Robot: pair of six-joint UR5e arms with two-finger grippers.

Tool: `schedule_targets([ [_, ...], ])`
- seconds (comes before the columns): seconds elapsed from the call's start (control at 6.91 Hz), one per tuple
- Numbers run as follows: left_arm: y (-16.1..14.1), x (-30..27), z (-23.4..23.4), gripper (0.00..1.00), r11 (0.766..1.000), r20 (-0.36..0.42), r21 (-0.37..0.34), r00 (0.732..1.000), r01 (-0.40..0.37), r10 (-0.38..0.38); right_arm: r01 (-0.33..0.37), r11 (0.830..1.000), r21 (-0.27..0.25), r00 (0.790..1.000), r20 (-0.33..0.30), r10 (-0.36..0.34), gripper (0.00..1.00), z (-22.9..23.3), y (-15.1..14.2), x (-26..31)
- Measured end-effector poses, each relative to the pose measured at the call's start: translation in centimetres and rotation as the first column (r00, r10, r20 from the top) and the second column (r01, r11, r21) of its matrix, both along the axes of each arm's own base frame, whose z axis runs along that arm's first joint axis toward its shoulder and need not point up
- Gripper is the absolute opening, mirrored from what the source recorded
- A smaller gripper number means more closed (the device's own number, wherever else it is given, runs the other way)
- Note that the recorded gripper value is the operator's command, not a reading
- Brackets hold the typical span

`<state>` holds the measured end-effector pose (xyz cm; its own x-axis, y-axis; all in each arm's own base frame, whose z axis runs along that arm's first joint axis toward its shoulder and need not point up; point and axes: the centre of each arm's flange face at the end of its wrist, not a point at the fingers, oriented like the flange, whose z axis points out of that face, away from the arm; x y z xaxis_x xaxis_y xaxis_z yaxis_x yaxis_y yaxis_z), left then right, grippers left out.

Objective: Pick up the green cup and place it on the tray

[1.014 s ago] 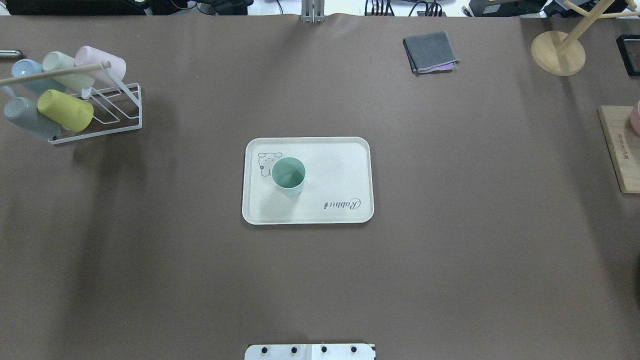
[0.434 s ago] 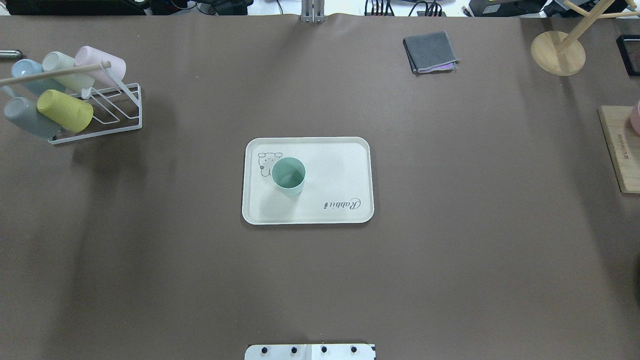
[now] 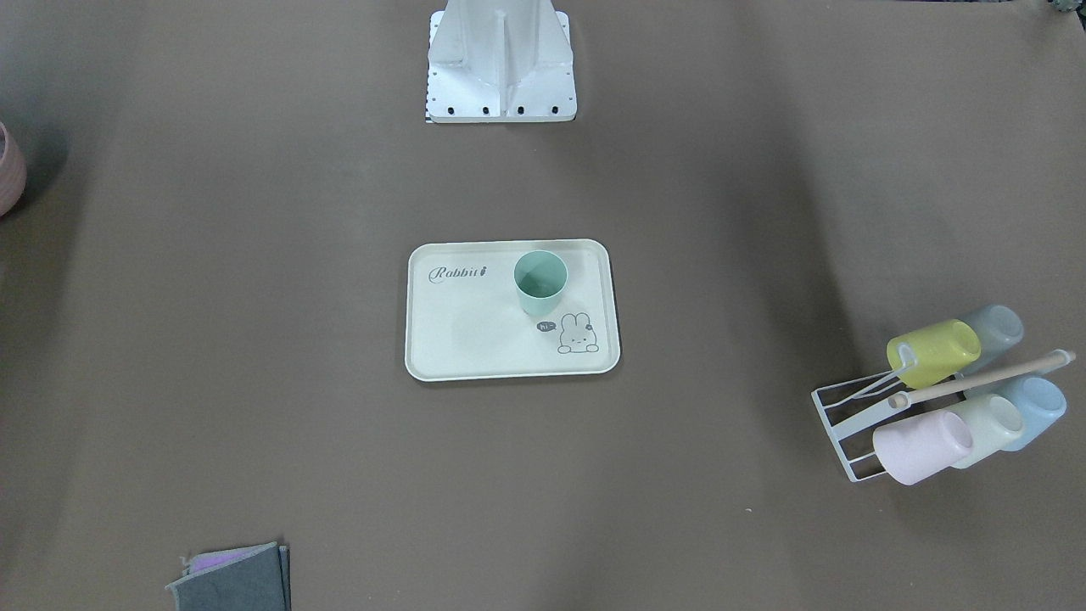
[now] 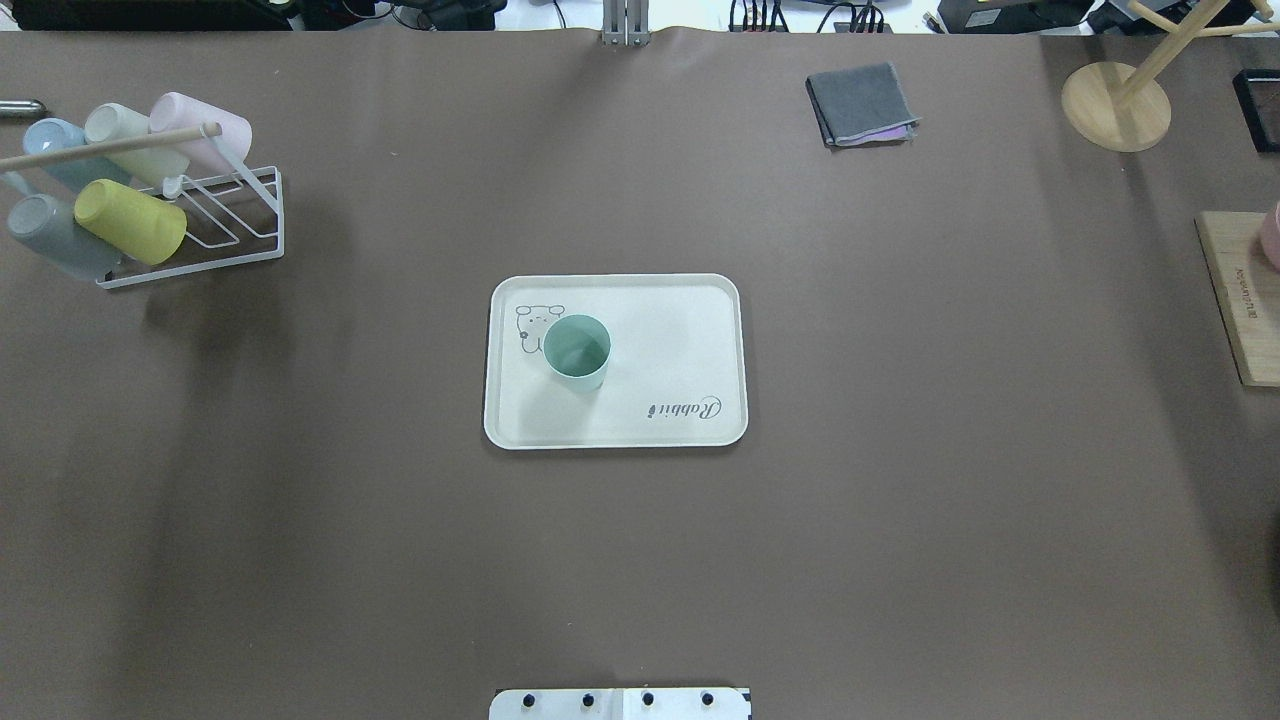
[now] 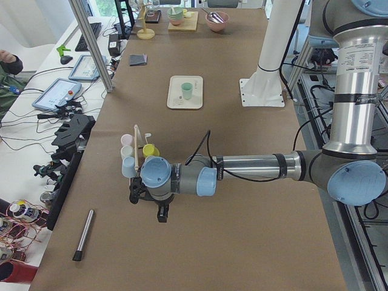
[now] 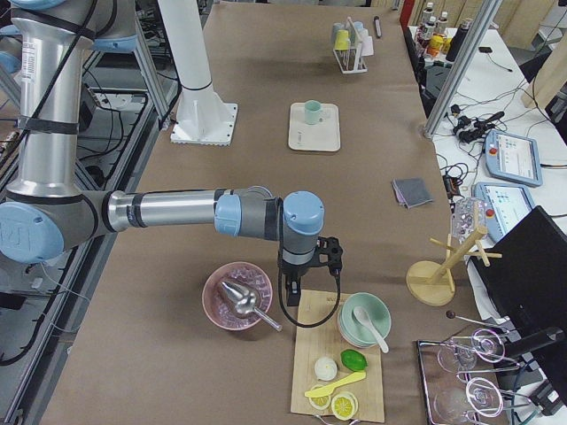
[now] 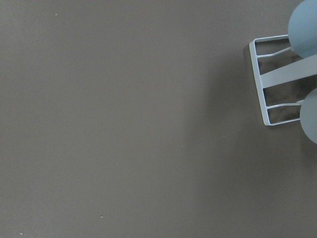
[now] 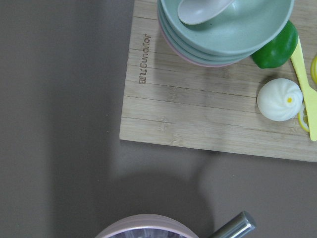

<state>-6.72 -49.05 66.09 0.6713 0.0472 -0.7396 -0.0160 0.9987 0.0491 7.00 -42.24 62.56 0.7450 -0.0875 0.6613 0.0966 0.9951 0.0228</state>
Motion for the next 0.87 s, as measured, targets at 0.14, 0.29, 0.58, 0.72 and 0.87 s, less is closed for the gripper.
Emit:
schedule_targets([
  [0.14,0.31,-1.13,-1.26,0.99,0.999,0.047,-0.012,0.998,-0.038,0.038,-0.001,1.000,-0.002,1.000,0.008,0.001,1.00,0.02,0.06,-0.06],
  [0.29,0.68,-1.77,-2.04,0.99,0.998,0.066,-0.029,0.996,-0.064,0.065,-0.001,1.000,-0.005,1.000,0.011,0.001,1.00,0.11,0.16,-0.08],
  [0.58,1.13,-2.08,-1.36,0.99,0.995,0.066,-0.059,0.995,-0.076,0.080,-0.001,1.000,-0.006,1.000,0.013,0.001,1.00,0.12,0.24,-0.10],
  [0.72,1.09,-2.04,-1.21,0.99,0.995,0.064,-0.062,0.995,-0.078,0.082,-0.001,1.000,-0.005,1.000,0.013,0.001,1.00,0.09,0.25,-0.10],
  [0.87,1.09,-2.05,-1.17,0.99,0.995,0.063,-0.062,0.995,-0.079,0.083,-0.001,1.000,-0.006,1.000,0.013,0.001,1.00,0.13,0.30,-0.10],
])
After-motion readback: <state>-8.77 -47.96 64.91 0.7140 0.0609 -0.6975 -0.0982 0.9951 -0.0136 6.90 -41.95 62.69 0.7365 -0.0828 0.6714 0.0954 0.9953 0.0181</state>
